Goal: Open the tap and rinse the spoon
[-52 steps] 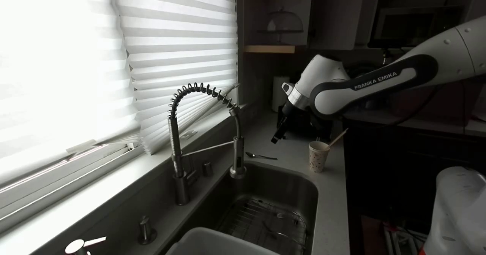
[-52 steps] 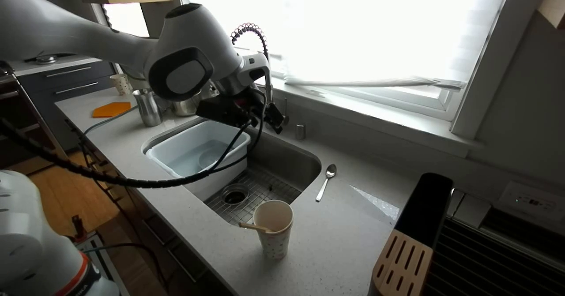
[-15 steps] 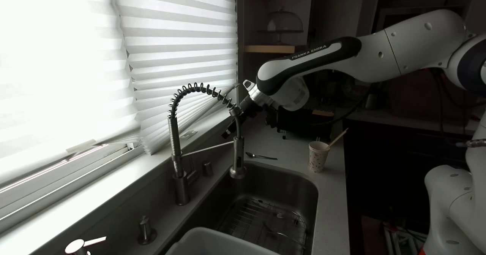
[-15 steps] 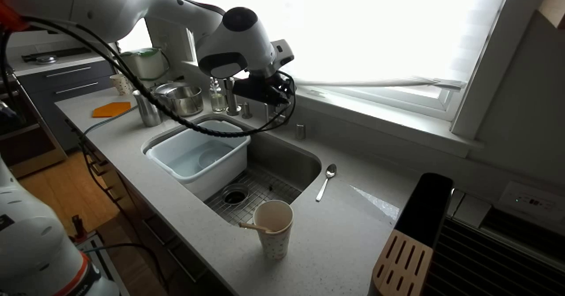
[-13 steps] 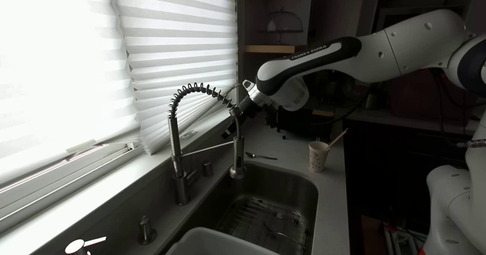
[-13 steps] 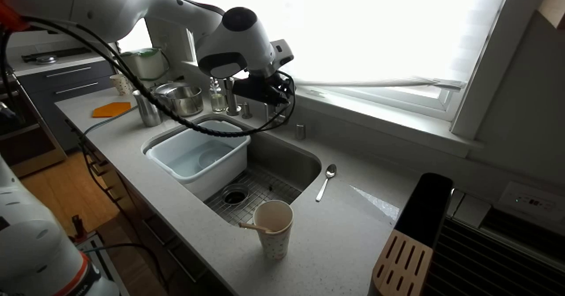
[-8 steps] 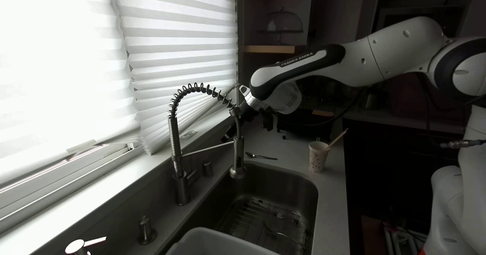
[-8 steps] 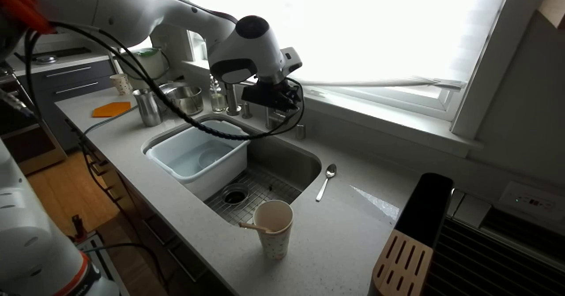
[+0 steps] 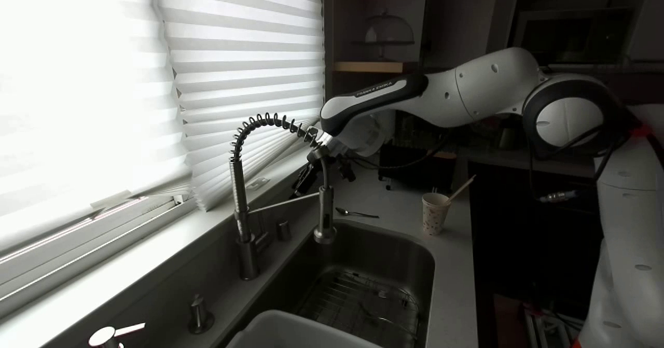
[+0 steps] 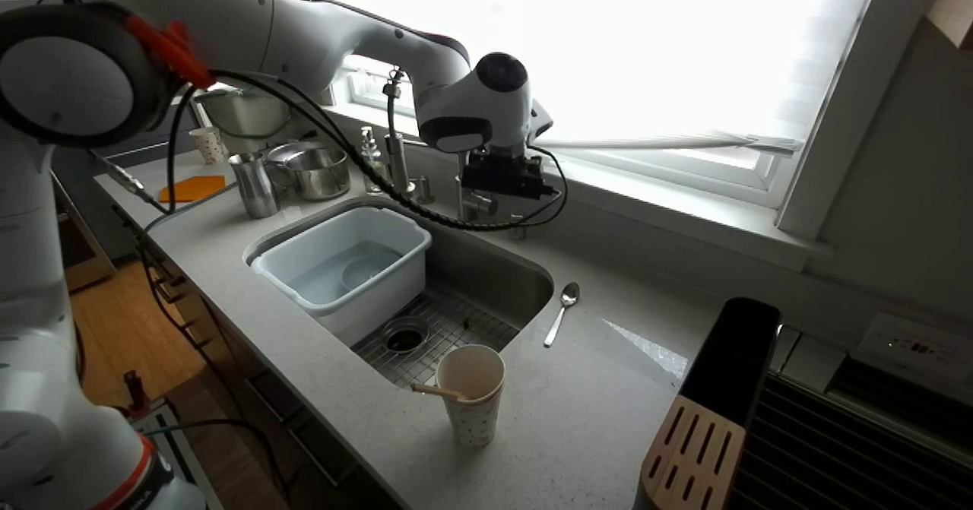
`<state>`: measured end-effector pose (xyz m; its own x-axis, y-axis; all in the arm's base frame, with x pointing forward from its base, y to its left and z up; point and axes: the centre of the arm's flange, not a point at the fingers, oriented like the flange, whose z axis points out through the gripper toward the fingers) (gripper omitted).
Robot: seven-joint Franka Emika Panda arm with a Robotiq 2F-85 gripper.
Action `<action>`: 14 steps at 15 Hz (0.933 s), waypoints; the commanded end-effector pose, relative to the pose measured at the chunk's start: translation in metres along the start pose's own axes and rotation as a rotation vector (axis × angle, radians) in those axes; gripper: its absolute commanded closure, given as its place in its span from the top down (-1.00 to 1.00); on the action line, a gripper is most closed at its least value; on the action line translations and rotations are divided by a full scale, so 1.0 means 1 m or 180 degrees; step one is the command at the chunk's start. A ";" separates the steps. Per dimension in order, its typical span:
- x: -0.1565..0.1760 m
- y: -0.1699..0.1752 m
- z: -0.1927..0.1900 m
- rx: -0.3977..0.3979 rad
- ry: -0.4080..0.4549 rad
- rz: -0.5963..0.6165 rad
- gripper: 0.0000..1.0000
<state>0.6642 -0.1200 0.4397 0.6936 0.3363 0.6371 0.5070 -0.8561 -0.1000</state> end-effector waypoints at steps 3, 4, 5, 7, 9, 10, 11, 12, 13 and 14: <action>0.025 0.025 0.043 0.0205 0.0219 -0.0194 1.00; 0.027 0.022 0.051 0.0205 0.0218 -0.0122 1.00; 0.028 0.020 0.058 0.0193 0.0209 -0.0076 1.00; 0.028 0.016 0.070 0.0183 0.0198 0.0015 1.00; 0.030 0.012 0.075 0.0158 0.0201 0.0134 1.00; 0.030 0.008 0.077 0.0130 0.0203 0.0183 1.00; 0.030 0.004 0.077 0.0085 0.0187 0.0260 1.00; 0.030 0.002 0.076 0.0057 0.0189 0.0323 1.00; 0.031 -0.002 0.075 0.0036 0.0192 0.0388 1.00; 0.032 -0.004 0.075 0.0046 0.0202 0.0432 1.00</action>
<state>0.7246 -0.0839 0.4027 0.6995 0.2394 0.6733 0.4662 -0.8670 -0.1761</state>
